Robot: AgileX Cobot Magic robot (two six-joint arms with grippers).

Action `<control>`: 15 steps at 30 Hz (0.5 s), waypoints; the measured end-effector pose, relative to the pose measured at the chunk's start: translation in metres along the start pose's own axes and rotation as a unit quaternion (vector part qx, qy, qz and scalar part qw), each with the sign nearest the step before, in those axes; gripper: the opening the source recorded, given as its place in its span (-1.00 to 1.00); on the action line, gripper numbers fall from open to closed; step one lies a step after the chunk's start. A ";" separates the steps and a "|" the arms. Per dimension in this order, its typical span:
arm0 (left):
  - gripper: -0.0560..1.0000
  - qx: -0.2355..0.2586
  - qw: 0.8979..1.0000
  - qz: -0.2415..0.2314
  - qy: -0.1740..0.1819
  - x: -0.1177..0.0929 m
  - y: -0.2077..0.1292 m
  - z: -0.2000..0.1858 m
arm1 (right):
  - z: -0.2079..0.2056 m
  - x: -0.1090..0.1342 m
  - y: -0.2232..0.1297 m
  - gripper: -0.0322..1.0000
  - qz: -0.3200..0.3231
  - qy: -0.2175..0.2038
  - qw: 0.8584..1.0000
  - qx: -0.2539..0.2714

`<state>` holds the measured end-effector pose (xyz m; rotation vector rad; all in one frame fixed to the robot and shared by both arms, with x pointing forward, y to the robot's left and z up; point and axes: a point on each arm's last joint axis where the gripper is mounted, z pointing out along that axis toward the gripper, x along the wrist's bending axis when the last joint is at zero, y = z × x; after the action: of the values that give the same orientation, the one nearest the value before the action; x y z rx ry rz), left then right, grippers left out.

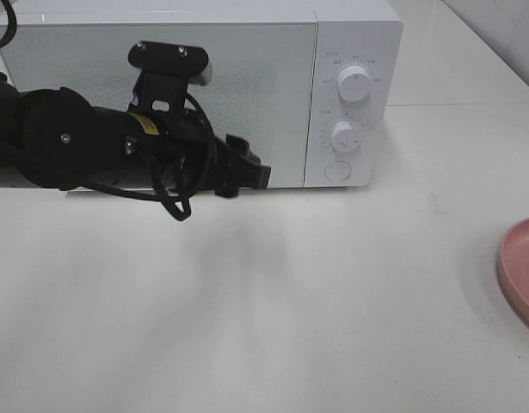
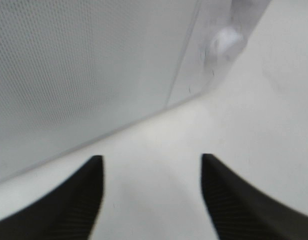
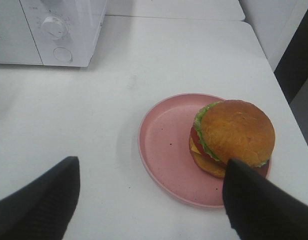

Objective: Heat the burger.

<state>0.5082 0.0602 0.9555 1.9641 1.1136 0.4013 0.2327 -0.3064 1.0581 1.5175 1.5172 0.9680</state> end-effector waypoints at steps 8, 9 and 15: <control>0.96 0.160 0.986 0.015 -0.038 -0.006 -0.029 -0.005 | 0.000 0.000 0.000 0.53 0.000 0.000 1.000 0.000; 0.97 0.193 0.980 0.019 -0.047 -0.008 -0.034 -0.010 | 0.000 0.000 0.000 0.53 0.000 0.000 1.000 0.000; 0.98 0.292 0.952 0.049 -0.073 -0.011 -0.041 -0.036 | 0.000 0.000 0.000 0.53 0.000 0.000 1.000 0.000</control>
<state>0.4569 0.0804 0.9468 2.5227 1.1254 -0.0408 0.2327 -0.3064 1.0581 1.5175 1.5172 0.9680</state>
